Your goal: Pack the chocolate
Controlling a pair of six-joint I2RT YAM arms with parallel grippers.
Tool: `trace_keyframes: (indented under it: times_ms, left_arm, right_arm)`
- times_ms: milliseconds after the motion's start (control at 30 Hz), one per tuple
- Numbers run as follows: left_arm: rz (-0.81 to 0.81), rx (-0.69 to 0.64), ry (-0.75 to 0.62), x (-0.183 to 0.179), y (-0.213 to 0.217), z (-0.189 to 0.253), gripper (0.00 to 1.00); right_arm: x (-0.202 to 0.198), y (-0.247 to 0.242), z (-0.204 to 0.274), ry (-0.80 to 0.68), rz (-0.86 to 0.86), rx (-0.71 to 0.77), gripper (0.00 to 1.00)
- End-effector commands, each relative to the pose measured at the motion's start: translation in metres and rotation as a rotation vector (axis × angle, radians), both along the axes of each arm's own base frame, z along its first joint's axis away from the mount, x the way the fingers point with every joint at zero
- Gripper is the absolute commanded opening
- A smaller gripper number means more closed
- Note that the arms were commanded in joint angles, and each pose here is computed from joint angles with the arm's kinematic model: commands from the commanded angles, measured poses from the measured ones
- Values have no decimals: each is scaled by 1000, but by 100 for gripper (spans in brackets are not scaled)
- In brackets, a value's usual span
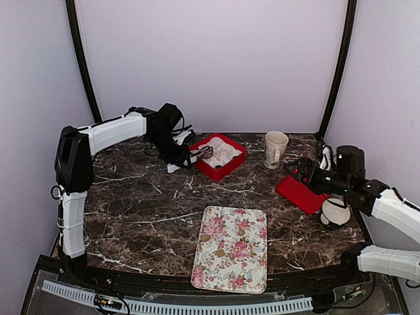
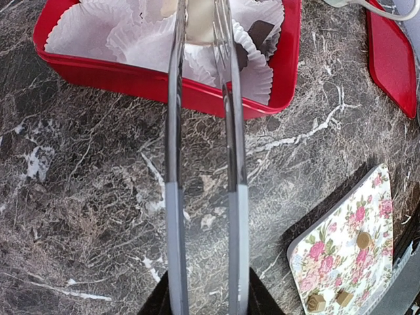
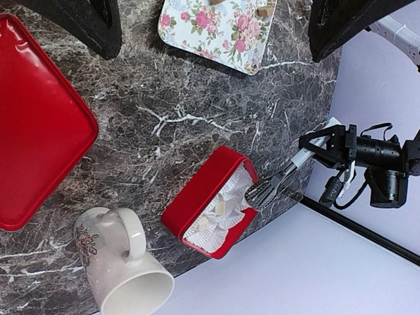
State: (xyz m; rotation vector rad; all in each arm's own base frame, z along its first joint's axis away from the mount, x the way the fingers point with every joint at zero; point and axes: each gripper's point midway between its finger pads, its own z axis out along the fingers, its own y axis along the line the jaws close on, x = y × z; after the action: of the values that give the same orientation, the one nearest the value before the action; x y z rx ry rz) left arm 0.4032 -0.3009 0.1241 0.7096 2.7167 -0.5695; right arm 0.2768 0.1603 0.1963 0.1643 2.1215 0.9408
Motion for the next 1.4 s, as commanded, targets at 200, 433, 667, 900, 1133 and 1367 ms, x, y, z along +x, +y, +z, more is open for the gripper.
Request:
trace_keyframes:
  times_ms: [200,433,667,900,1133,1367]
  left_arm:
    - [-14,16,-1,-4,3,1,30]
    - [-16,-1,-24,-4,3,14,32]
    - [-29,-71,-93,-14,3,54,35]
    - [-115,-83,-159,-59,6,81,37]
    - [-301,-24,-101,-157,4,48,37]
    - [-407,-7,-35,-230,-1,20,37]
  right_arm:
    - [6,-2,11,-47,-12,13,100]
    - [6,-2,12,-51,-10,14,100]
    - [8,1,14,-55,4,21,100]
    - [9,6,19,-69,25,44,100]
    - [15,12,29,-85,27,114,100]
    - [28,21,47,-104,-1,266,100]
